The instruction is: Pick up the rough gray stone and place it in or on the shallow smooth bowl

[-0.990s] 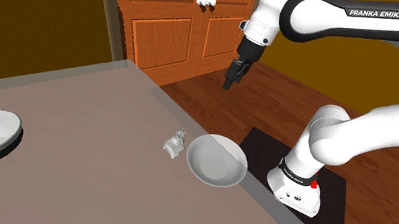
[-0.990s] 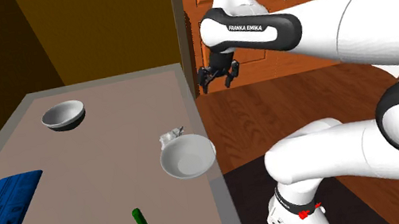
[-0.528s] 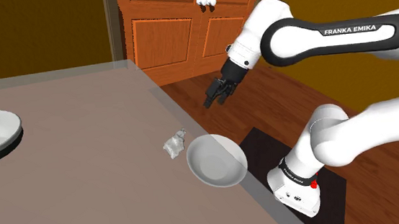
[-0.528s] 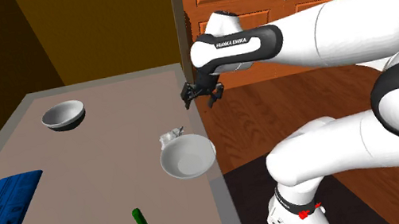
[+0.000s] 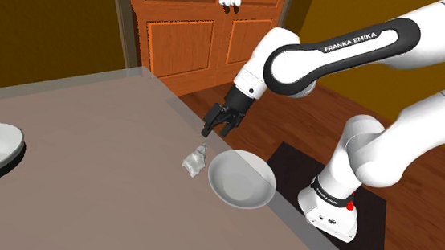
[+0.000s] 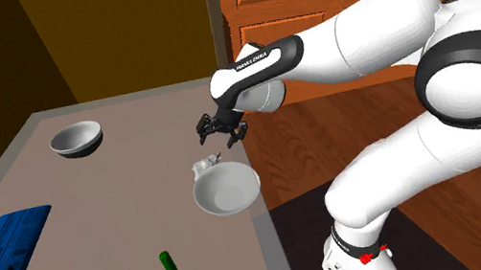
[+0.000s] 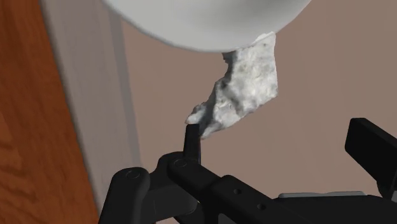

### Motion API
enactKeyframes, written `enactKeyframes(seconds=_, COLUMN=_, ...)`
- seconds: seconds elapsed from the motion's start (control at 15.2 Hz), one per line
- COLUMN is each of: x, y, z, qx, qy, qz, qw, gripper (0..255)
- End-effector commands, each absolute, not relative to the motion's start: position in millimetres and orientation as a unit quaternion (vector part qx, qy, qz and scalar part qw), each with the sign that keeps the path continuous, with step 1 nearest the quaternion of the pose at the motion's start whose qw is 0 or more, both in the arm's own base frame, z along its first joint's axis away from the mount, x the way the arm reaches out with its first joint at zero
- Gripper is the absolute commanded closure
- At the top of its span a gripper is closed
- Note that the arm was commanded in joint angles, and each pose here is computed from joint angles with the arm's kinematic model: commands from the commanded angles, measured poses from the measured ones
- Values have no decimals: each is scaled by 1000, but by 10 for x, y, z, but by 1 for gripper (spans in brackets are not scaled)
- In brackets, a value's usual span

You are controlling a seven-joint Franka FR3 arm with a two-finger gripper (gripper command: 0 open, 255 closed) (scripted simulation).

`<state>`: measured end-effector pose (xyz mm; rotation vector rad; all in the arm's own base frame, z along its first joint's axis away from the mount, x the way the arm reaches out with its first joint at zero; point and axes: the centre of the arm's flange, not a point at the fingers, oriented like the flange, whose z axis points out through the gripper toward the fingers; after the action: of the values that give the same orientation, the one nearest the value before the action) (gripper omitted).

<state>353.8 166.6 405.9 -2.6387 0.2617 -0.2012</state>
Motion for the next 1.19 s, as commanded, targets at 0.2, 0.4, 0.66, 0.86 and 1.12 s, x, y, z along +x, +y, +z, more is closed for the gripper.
enactKeyframes(seconds=0.2, x=3597, y=1834, z=3824, qx=-962, qy=100, qz=-74, qw=244, gripper=0)
enactKeyframes(seconds=0.4, x=3623, y=1896, z=3706, qx=-962, qy=100, qz=-74, qw=244, gripper=0)
enactKeyframes(seconds=0.66, x=3623, y=1896, z=3706, qx=-962, qy=100, qz=-74, qw=244, gripper=0)
enactKeyframes(seconds=0.86, x=3623, y=1896, z=3706, qx=-962, qy=100, qz=-74, qw=244, gripper=0)
enactKeyframes(seconds=1.12, x=3623, y=1896, z=3706, qx=-962, qy=100, qz=-74, qw=244, gripper=255)
